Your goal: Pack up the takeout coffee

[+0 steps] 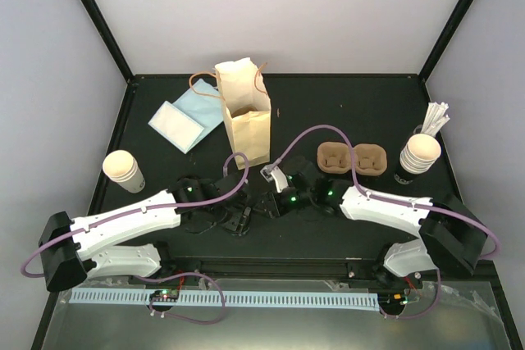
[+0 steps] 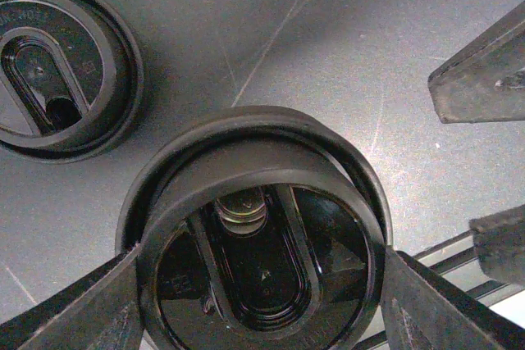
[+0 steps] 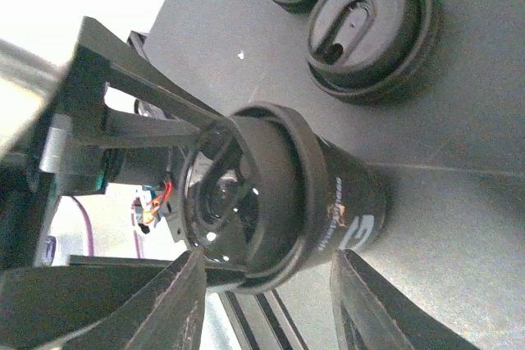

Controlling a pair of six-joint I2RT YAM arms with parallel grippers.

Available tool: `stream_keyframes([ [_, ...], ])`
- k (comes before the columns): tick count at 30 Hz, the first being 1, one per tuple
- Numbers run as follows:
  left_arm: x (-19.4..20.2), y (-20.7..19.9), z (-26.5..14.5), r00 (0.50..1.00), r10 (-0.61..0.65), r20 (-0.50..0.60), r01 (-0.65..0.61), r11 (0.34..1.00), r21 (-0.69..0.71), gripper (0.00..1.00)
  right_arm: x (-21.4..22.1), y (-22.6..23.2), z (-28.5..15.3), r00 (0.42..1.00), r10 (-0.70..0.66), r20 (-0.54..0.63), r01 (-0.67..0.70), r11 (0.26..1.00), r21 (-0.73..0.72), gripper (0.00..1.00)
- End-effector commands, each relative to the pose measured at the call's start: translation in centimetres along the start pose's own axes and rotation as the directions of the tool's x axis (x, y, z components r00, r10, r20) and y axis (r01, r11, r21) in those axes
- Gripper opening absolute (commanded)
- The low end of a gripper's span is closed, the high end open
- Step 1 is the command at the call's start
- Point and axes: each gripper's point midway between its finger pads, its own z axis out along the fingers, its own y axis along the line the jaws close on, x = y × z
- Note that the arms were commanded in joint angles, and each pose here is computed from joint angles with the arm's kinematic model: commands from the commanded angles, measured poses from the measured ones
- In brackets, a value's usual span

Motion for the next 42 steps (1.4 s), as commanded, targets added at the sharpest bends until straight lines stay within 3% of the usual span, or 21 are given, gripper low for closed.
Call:
stream_keyframes([
  [1,7.4,2.0,2.6,0.951,-0.004,-0.311,-0.015,0.998,-0.058,0.71,-1.1,1.2,-0.1,1.000,-0.027,0.004,0.027,0.998,-0.058,0.44],
  [7,7.4,1.6,2.5,0.949,0.021,-0.315,-0.033,0.999,-0.033,0.70,-1.4,0.9,1.5,0.999,0.011,-0.034,-0.014,0.994,-0.104,0.31],
  [12,7.3,1.4,2.5,0.948,0.030,-0.318,-0.040,0.999,-0.025,0.70,-1.2,1.3,1.9,0.999,0.014,-0.052,-0.021,0.989,-0.144,0.02],
  [26,7.1,1.2,2.5,0.950,0.038,-0.310,-0.044,0.999,-0.014,0.69,-1.8,2.1,1.4,0.999,-0.016,-0.042,0.009,0.988,-0.153,0.01],
  [42,7.3,1.2,2.8,0.949,0.039,-0.313,-0.046,0.999,-0.013,0.69,1.2,-1.7,4.8,0.982,0.124,-0.140,-0.142,0.982,-0.125,0.01],
])
